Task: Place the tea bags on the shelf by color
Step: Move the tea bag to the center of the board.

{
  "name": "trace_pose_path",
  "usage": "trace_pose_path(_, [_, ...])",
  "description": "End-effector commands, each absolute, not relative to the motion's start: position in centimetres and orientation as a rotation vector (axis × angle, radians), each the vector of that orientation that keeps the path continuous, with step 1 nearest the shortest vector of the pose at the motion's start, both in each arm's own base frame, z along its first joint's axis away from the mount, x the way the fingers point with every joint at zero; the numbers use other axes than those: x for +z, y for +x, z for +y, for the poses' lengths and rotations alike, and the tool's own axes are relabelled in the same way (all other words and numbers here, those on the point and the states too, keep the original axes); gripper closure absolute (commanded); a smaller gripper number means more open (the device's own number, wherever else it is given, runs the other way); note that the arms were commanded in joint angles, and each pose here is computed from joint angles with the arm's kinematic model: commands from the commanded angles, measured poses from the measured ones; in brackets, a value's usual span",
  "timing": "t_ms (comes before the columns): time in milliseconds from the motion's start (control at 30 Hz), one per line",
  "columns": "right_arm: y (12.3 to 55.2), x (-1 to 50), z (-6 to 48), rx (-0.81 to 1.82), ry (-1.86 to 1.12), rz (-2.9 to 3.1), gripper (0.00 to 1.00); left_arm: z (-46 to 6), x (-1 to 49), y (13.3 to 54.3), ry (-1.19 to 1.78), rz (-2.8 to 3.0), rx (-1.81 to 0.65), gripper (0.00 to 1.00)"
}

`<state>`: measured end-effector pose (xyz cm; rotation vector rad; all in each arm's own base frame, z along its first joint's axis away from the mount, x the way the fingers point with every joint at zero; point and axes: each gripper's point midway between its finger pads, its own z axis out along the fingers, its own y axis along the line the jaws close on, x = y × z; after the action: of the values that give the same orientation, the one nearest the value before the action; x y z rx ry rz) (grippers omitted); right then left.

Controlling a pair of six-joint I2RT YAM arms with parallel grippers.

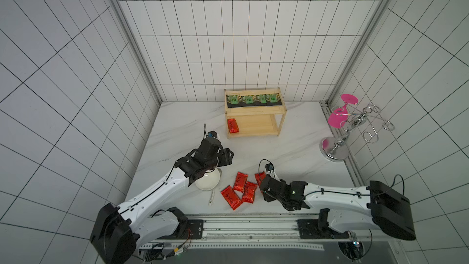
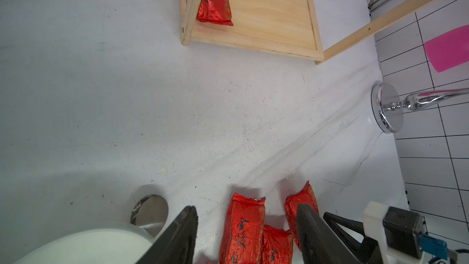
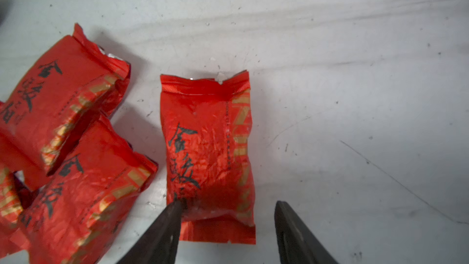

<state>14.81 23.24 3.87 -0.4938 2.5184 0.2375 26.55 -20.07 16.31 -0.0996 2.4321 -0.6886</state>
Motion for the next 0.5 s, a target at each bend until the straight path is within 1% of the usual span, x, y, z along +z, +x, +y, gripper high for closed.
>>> trace_pose_path(0, [15.9,3.4,22.5,0.243,-0.487,2.514,0.41,-20.9,16.8,27.0,-0.097,2.414,-0.727,0.34])
trace_pose_path(233, [19.1,3.6,21.9,0.233,-0.457,2.523,0.42,-23.1,16.1,27.1,-0.028,2.448,-0.824,0.35])
trace_pose_path(467, [21.3,5.0,20.2,0.247,-0.398,2.493,0.41,-28.1,14.6,26.7,0.146,2.521,-0.928,0.36])
